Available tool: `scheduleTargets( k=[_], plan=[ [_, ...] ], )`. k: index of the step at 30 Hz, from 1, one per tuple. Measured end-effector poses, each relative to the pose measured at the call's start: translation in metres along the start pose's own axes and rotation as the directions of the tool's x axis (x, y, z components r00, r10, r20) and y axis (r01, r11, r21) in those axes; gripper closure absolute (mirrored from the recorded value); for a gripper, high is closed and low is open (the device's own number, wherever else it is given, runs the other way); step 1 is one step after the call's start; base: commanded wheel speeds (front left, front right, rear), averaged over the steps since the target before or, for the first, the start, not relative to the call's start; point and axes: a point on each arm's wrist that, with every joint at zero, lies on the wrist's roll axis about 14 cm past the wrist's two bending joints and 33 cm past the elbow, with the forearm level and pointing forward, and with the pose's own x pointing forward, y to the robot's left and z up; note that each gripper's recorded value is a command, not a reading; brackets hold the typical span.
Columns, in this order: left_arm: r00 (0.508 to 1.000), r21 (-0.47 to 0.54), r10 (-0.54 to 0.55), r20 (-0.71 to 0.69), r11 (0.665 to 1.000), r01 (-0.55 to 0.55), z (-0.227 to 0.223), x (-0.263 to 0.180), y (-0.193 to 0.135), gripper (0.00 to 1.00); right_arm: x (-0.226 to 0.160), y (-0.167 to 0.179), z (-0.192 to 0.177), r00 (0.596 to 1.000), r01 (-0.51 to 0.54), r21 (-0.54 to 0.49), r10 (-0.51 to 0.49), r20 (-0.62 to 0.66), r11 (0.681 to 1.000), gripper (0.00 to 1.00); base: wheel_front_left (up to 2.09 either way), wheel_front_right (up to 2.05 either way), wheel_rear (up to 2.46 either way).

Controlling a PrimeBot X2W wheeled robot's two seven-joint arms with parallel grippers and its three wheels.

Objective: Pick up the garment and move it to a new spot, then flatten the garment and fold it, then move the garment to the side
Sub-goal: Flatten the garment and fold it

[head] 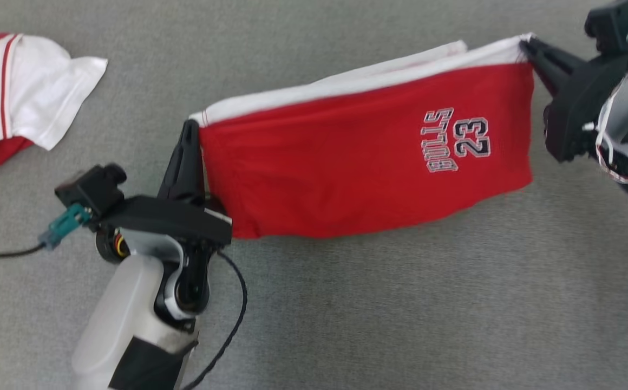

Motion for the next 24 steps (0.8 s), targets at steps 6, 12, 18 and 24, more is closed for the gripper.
scheduleTargets(
  k=[6, 12, 18, 24],
  plan=[
    [0.999, 0.025, 0.052, -0.009, 0.998, -0.051, -0.002, 0.011, 0.019, 1.0, 0.036, 0.006, 0.001, 1.0, -0.026, 0.008, 0.026, 0.002, 1.0, 1.0, 0.0, 0.0, 0.0],
    [0.996, 0.048, 0.087, -0.024, 0.995, -0.085, -0.005, 0.016, 0.031, 1.0, 0.061, 0.007, -0.006, 0.999, -0.033, 0.017, 0.034, -0.036, 0.999, 1.0, 0.0, 0.0, 0.0],
    [0.993, 0.073, 0.118, -0.023, 0.99, -0.116, -0.003, 0.019, 0.042, 0.0, 0.078, 0.016, -0.002, 0.999, -0.05, 0.043, 0.051, -0.009, 0.998, 0.47, 0.0, 0.0, 0.0],
    [0.997, 0.106, 0.079, 0.018, 0.991, -0.081, 0.009, 0.024, 0.032, 0.0, 0.083, 0.006, 0.004, 1.0, -0.002, 0.067, 0.001, 0.01, 0.998, 0.0, 0.0, 0.0, 0.0]
  ],
)
